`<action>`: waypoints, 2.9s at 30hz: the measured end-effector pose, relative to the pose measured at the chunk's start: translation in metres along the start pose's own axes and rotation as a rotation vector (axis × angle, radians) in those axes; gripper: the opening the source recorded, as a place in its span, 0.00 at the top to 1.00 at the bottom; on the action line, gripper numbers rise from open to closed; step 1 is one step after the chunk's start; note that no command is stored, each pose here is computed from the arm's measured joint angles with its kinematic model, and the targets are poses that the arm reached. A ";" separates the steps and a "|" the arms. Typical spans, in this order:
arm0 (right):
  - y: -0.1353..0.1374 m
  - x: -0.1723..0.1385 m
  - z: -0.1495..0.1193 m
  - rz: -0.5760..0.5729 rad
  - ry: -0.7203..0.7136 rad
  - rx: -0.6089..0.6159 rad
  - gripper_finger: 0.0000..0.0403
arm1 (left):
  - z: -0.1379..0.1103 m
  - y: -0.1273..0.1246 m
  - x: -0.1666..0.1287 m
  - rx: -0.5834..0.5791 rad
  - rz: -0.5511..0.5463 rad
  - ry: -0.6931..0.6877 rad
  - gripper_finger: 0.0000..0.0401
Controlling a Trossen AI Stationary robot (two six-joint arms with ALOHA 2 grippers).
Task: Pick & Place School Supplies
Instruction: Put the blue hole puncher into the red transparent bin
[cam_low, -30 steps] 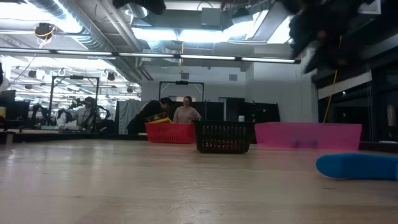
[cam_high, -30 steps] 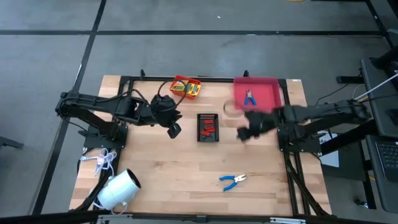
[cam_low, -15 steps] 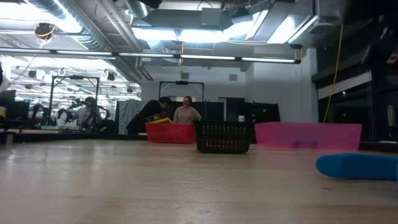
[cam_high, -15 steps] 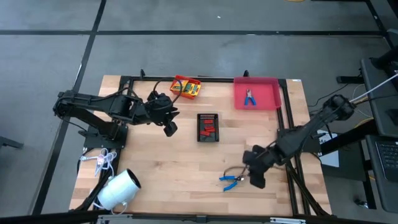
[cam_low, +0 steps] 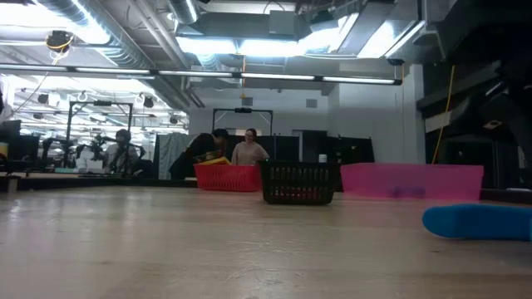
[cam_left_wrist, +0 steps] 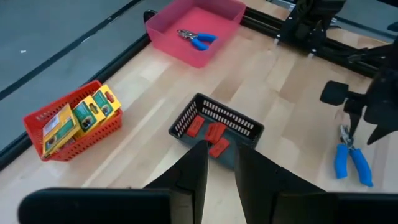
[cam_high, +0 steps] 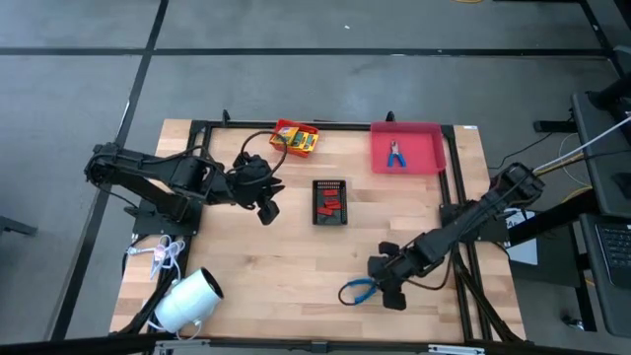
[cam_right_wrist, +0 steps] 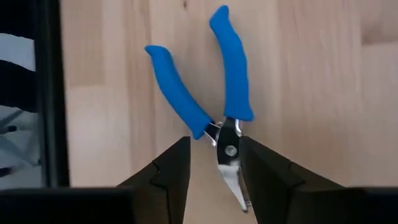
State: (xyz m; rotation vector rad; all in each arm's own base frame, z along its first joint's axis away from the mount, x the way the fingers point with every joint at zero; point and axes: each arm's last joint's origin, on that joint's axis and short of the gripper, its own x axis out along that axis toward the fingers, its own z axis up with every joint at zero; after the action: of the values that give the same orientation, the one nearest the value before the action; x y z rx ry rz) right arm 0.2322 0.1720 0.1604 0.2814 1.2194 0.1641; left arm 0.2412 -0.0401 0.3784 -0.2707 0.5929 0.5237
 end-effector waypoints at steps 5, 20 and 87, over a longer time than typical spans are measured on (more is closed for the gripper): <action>0.005 0.000 -0.005 -0.035 -0.027 -0.150 0.59 | -0.001 -0.001 -0.001 -0.002 -0.006 0.001 0.82; 0.008 0.014 -0.015 -0.097 0.022 -0.214 0.38 | -0.001 -0.002 -0.001 -0.014 -0.015 0.008 0.82; -0.164 -0.167 0.081 -0.427 -1.593 1.782 0.76 | -0.007 0.005 -0.003 -0.060 0.144 -0.023 0.85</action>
State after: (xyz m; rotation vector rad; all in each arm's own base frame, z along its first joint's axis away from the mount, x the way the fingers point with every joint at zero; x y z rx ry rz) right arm 0.2476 -0.0407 0.2874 1.3099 -0.5265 -1.3687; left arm 0.2332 -0.0398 0.3739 -0.2793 0.5773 0.6835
